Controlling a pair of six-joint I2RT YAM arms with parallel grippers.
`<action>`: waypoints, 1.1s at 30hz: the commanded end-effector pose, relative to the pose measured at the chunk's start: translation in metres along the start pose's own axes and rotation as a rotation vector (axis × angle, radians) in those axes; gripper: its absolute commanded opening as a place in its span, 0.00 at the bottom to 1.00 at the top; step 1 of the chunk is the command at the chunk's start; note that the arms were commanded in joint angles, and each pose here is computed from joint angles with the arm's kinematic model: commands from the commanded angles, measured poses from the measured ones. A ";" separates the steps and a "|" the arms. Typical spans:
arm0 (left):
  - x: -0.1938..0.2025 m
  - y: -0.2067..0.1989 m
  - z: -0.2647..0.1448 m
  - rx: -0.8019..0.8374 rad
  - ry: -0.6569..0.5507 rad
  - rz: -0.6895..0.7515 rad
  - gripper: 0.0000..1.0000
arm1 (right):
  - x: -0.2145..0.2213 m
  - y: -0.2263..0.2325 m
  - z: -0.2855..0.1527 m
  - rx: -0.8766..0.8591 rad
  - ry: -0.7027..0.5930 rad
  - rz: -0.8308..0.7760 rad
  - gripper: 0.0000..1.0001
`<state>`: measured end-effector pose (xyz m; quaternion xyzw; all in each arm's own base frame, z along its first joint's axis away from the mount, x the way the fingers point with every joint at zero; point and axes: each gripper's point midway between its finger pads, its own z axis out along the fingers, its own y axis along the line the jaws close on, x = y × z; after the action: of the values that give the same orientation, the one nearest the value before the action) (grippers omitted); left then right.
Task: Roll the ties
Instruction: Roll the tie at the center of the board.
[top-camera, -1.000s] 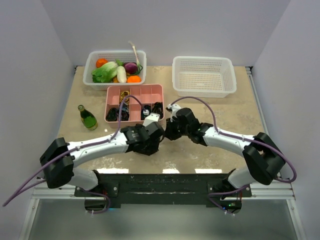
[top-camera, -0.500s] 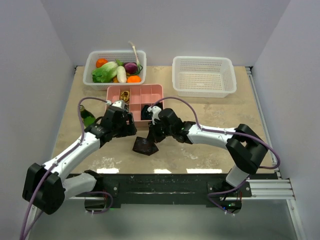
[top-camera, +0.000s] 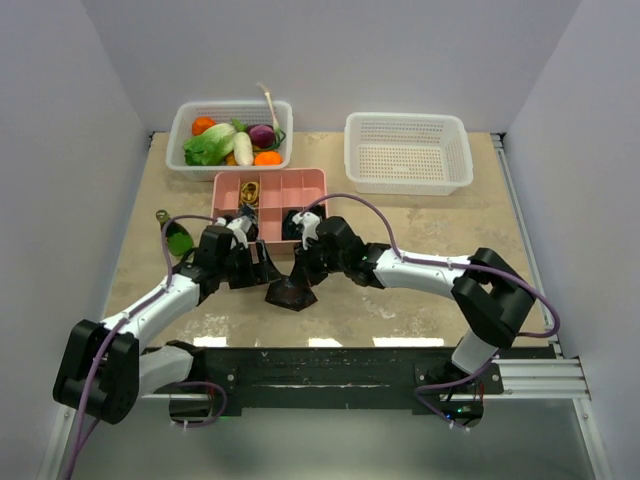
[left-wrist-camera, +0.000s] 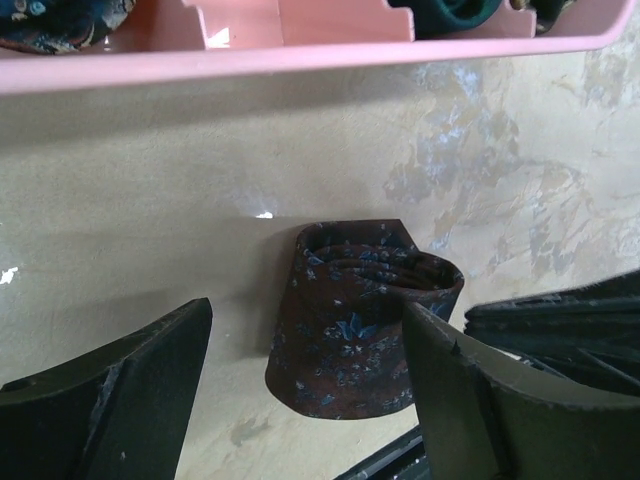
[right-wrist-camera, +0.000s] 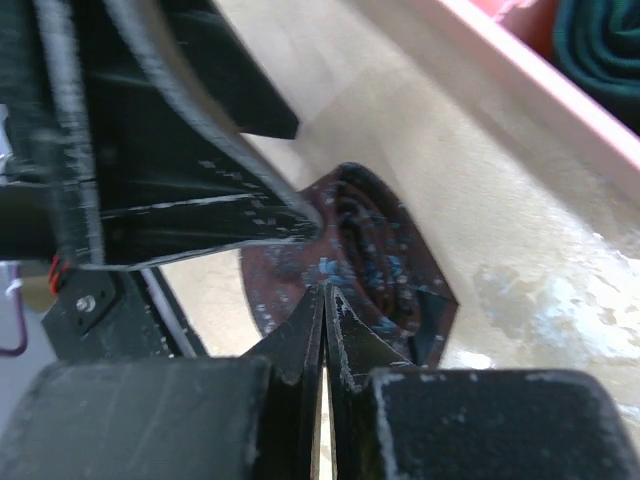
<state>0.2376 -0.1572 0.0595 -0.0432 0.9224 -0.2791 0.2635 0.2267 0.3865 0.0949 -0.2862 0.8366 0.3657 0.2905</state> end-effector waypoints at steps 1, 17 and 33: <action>-0.013 -0.007 0.002 0.049 -0.048 0.023 0.82 | -0.019 0.035 -0.005 -0.110 -0.054 -0.046 0.03; -0.001 -0.002 0.008 0.109 -0.037 -0.008 0.82 | 0.025 -0.013 0.016 0.102 0.064 0.010 0.03; 0.032 -0.019 0.024 0.309 0.090 -0.048 0.82 | 0.055 -0.027 -0.002 0.147 0.086 0.032 0.02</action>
<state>0.2288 -0.1883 0.0393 -0.0132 0.8856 -0.4026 0.2313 0.2146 0.3730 0.0589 -0.2741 0.8624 0.3213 0.2790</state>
